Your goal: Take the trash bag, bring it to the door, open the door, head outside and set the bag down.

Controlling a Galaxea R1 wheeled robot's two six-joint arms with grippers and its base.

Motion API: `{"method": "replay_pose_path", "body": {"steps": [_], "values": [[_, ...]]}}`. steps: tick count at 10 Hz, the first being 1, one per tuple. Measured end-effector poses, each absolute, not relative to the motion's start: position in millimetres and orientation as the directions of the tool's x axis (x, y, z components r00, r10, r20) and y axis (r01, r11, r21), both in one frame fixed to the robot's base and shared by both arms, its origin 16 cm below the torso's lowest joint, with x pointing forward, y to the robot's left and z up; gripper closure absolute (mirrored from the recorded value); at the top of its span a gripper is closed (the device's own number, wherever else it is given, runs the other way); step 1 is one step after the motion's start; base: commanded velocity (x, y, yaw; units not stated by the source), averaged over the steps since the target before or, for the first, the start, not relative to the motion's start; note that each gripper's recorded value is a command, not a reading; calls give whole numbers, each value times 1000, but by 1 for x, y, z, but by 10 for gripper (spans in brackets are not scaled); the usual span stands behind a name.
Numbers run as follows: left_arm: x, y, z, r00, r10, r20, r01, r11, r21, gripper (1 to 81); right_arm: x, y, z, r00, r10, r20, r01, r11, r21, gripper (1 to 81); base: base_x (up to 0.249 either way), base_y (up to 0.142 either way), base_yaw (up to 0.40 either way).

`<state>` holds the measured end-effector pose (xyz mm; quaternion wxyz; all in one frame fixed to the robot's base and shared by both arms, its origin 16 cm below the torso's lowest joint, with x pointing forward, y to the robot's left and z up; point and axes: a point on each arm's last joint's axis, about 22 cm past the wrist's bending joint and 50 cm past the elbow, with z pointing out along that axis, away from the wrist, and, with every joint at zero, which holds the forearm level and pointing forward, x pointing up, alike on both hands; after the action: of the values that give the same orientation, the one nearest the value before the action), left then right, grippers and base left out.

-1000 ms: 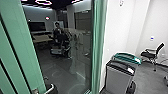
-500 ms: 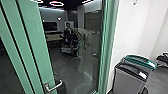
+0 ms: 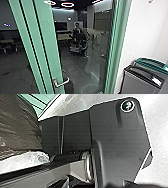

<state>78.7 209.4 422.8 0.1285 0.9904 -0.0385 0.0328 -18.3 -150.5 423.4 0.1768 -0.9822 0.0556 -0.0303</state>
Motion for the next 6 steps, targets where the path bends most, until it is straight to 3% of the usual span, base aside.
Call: {"method": "replay_pose_path", "body": {"steps": [4,6], "values": [[78,206,428,994,-72,78,-92,-949,302,811,-17,-134,436,992,-124,38,-96,-897,-431,10,0,0,261],[75,210,428,995,-71,76,-91,-950,299,811,-18,-133,442,992,-125,35,-95,-884,-457,10,0,0,260]]}}
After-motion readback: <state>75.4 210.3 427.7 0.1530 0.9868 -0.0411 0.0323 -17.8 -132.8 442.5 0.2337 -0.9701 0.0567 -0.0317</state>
